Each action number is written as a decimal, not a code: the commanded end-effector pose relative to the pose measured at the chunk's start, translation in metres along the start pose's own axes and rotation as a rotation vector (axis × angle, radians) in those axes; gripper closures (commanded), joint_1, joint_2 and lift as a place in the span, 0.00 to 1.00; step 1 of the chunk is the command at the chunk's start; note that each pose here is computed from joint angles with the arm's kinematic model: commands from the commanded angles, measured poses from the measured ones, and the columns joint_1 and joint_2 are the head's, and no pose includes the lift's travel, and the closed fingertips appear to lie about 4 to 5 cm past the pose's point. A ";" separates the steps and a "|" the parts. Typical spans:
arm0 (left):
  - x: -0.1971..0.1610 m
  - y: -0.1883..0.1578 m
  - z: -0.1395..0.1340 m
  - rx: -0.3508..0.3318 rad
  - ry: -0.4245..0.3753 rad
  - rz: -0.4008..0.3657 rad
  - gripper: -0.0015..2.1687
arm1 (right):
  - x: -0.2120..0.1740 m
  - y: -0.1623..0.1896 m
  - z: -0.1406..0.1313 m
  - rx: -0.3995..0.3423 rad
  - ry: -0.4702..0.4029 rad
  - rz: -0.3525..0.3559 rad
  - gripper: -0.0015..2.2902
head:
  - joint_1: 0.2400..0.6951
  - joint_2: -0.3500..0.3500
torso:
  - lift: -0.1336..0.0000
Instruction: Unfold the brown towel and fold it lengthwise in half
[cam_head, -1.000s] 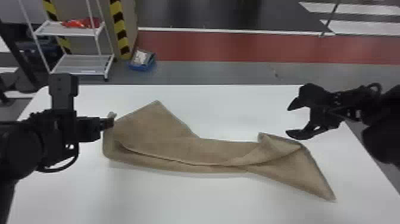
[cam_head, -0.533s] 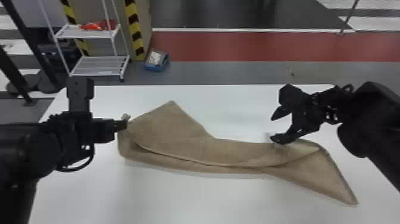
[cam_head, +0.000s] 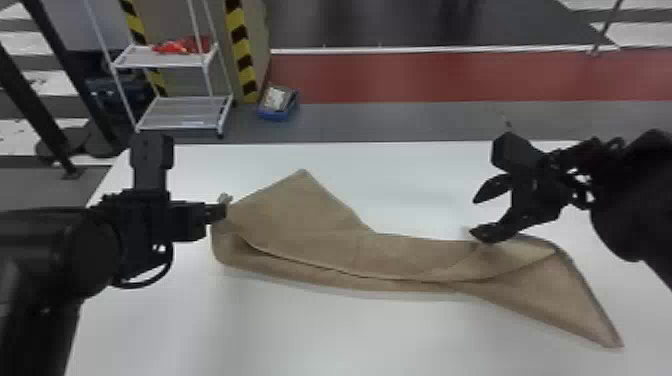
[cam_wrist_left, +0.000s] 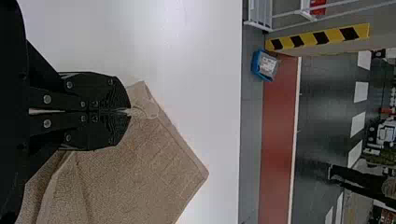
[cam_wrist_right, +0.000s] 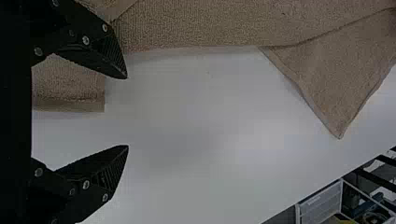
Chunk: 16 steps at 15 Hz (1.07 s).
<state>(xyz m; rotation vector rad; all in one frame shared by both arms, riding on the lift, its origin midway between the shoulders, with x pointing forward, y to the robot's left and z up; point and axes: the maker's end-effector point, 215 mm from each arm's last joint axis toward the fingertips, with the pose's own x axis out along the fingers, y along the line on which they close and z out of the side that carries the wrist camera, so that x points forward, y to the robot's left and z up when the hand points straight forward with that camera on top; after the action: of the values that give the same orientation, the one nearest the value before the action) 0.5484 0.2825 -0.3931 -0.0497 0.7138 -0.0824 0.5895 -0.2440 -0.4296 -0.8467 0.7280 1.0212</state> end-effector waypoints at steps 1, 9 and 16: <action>0.000 0.000 -0.003 -0.001 0.005 -0.002 0.66 | 0.000 0.008 -0.009 0.018 0.012 0.020 0.18 | 1.00 0.55 | 0.08; 0.000 0.001 -0.005 0.002 0.008 0.000 0.66 | -0.011 0.001 -0.037 0.083 0.043 0.006 0.18 | 1.00 0.52 | 0.08; 0.000 0.002 -0.011 0.000 0.015 -0.001 0.66 | 0.008 0.011 -0.042 0.120 0.051 0.041 0.23 | 1.00 0.50 | 0.08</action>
<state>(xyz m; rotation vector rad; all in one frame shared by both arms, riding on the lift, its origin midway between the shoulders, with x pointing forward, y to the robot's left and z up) 0.5419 0.2843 -0.4007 -0.0493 0.7282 -0.0849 0.5771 -0.2766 -0.4579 -0.7633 0.8439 0.9812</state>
